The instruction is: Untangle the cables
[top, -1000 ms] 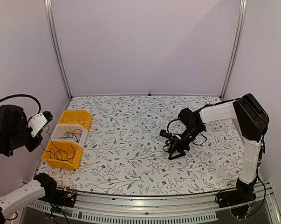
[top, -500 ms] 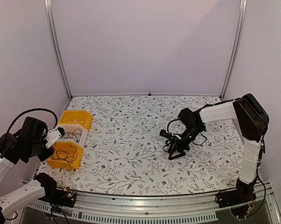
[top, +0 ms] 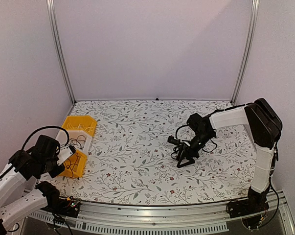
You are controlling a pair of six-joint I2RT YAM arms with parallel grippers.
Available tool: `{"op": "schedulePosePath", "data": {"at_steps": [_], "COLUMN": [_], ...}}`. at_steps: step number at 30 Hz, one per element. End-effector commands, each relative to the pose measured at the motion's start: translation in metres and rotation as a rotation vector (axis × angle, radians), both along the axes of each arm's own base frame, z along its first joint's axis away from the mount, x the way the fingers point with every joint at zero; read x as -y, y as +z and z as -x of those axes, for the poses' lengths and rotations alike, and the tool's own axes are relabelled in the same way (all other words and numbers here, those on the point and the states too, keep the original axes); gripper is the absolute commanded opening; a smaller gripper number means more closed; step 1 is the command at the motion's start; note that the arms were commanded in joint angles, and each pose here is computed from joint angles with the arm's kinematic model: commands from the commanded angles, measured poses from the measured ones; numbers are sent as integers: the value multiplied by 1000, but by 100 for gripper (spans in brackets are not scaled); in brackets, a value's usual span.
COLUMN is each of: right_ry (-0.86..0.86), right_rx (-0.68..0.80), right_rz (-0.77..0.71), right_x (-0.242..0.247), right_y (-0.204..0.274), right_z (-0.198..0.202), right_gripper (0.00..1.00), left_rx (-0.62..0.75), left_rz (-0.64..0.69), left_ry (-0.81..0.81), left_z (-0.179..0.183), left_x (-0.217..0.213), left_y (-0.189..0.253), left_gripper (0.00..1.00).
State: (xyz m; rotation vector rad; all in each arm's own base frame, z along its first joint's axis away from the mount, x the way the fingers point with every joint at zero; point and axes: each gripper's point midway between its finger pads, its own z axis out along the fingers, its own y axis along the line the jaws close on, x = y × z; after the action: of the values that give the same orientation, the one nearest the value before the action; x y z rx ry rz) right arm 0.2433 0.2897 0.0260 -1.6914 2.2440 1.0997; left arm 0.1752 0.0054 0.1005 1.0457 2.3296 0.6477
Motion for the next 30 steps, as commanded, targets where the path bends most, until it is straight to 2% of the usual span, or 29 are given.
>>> {"op": "schedulePosePath", "data": {"at_steps": [1,4,7,11,14,18,22,26,30], "right_ry": [14,16,18,18,20,20,21,20,-11], "right_rx": [-32,-39,-39,-38,-37,-36,-40,-36,27], "right_rz": [92,97,97,102,106,113,113,99,57], "right_x": [10,10,10,11,11,12,12,8,6], "right_y": [-25,-27,-27,-28,-29,-31,-32,-23,6], "right_z": [11,12,13,13,13,14,14,9,-9], "right_gripper": [72,72,72,72,72,72,72,72,72], "left_rx": [87,116,131,97,39,-78,-141,-60,87], "left_rz": [49,60,114,196,250,316,354,416,477], "left_ry": [-6,12,-4,-36,-51,-38,-2,-5,-75], "left_z": [-11,-16,-22,-29,-32,-27,-28,-52,-84], "left_x": [7,7,17,36,50,64,73,93,133], "left_y": [12,29,57,91,99,87,74,91,122], "left_gripper": [1,23,40,71,79,74,60,50,48]}}
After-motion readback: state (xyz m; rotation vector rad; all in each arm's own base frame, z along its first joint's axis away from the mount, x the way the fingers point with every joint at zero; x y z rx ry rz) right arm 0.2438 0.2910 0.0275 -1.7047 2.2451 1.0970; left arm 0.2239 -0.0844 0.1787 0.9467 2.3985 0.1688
